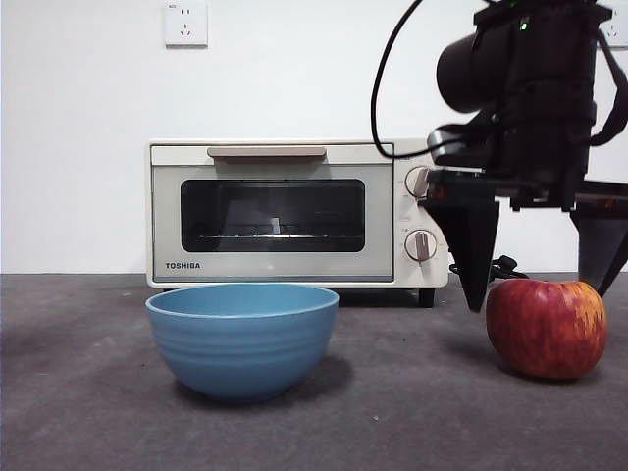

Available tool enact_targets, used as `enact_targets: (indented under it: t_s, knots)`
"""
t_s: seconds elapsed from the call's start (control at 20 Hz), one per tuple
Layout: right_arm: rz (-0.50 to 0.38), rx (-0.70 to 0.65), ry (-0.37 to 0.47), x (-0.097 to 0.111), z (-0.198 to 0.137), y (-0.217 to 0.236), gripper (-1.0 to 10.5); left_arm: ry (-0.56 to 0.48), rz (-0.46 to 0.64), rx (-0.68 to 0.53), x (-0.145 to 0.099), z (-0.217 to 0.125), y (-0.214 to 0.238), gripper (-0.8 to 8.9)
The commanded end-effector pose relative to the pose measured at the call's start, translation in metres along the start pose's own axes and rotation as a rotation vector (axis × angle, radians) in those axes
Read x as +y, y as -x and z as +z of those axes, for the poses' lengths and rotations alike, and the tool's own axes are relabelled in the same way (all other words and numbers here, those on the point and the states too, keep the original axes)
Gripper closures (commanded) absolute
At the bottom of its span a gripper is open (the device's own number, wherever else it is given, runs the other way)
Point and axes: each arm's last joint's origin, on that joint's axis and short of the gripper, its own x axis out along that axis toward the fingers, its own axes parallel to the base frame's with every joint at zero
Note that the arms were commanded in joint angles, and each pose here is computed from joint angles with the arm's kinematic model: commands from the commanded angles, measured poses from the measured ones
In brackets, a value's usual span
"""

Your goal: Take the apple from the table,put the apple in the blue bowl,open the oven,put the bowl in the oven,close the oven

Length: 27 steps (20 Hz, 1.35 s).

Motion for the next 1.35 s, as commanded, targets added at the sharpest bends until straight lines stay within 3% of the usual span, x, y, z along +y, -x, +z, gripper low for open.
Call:
enact_targets:
  t_s: [0.05,0.15,0.3,0.5,0.6,0.95,1.1,1.35]
  knots:
    - [-0.005,0.035,-0.011,0.000,0.002,-0.011,4.4,-0.020,-0.004,0.003,-0.001,0.000,0.000,8.19]
    - [-0.009,0.056,-0.020,0.001,0.003,-0.017,5.5,-0.023,-0.004,0.003,-0.001,0.000,0.000,8.19]
    - [-0.013,0.068,-0.039,0.000,0.003,-0.018,9.6,-0.024,-0.004,0.003,-0.001,0.000,0.000,8.19]
    - [-0.007,0.029,-0.046,0.003,0.003,0.001,9.5,-0.024,-0.004,0.003,-0.001,0.000,0.000,8.19]
    - [0.033,-0.024,-0.015,0.016,0.004,0.025,9.5,-0.023,-0.005,0.003,-0.001,0.000,0.000,8.19]
    - [0.154,-0.208,0.232,0.103,0.006,0.079,9.5,-0.020,-0.005,0.003,-0.001,0.000,0.000,8.19]
    - [0.174,-0.217,0.303,0.134,0.007,0.076,9.5,-0.019,-0.005,0.003,-0.001,0.000,0.000,8.19]
    - [0.179,-0.148,0.356,0.166,0.017,0.048,9.5,-0.019,-0.005,0.003,-0.001,0.000,0.000,8.19]
